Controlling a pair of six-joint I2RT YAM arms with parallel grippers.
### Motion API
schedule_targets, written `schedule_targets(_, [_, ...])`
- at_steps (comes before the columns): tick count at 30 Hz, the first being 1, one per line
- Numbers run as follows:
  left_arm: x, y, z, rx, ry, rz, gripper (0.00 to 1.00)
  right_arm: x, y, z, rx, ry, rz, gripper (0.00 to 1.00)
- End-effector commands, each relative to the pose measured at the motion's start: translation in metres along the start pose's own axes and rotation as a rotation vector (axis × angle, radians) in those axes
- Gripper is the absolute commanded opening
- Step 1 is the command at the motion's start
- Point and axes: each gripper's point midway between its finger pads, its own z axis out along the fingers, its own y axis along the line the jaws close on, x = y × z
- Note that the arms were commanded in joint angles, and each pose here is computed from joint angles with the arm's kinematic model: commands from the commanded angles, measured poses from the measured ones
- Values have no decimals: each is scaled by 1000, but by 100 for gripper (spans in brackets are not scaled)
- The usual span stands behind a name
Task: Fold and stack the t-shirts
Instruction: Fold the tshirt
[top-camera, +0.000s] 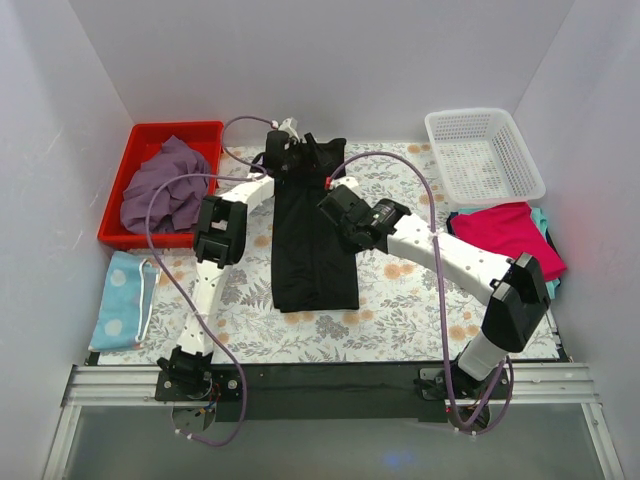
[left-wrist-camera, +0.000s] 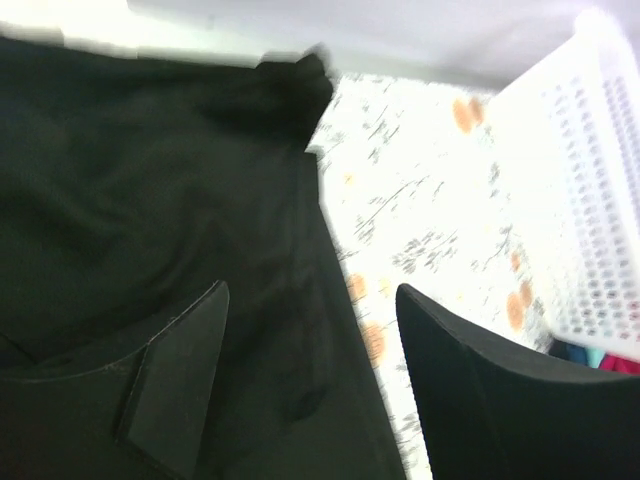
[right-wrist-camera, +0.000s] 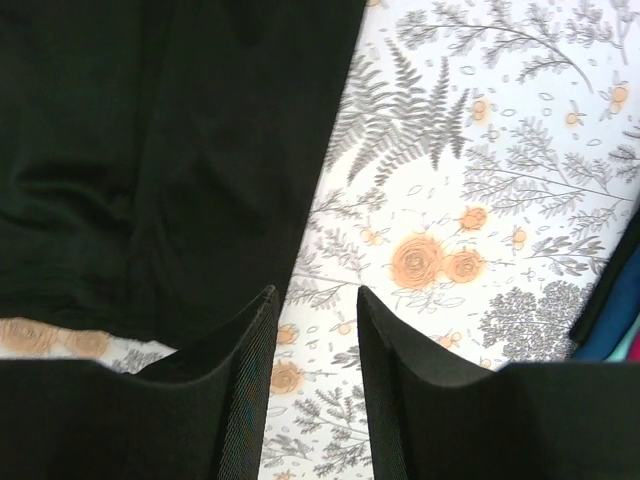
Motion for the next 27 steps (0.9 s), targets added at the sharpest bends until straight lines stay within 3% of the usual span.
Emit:
schedule_targets(1, [-139, -114, -78, 8, -280, 173, 67, -2, -32, 8, 24, 42, 89, 44])
schedule_targets(4, [-147, -126, -117, -99, -239, 159, 67, -1, -42, 8, 23, 45, 100, 45])
schedule_targets(6, [-132, -114, -133, -191, -183, 135, 67, 4, -50, 12, 30, 63, 111, 50])
schedule_targets(10, [-66, -86, -185, -410, 28, 106, 66, 8, -50, 18, -15, 65, 152, 52])
schedule_targets(11, [-70, -92, -209, -460, 4, 126, 66, 10, -44, 18, -49, 67, 154, 52])
schedule_targets(13, [-13, -62, -237, -597, 122, 141, 65, 11, -44, 19, -68, 45, 154, 53])
schedule_targets(15, [36, -52, -277, -631, 191, 93, 65, 25, -39, 24, -108, 70, 159, 57])
schedule_targets(18, [66, -52, -322, -638, 173, 20, 64, 45, -30, 35, -158, 103, 185, 60])
schedule_targets(19, [100, -28, -337, -688, 225, -5, 64, 44, -27, 38, -176, 89, 202, 60])
schedule_targets(20, [114, -29, -342, -659, 252, -31, 64, 48, -20, 38, -216, 102, 217, 61])
schedule_targets(27, [155, -31, -374, -614, 297, -137, 64, 70, -3, 42, -315, 121, 234, 62])
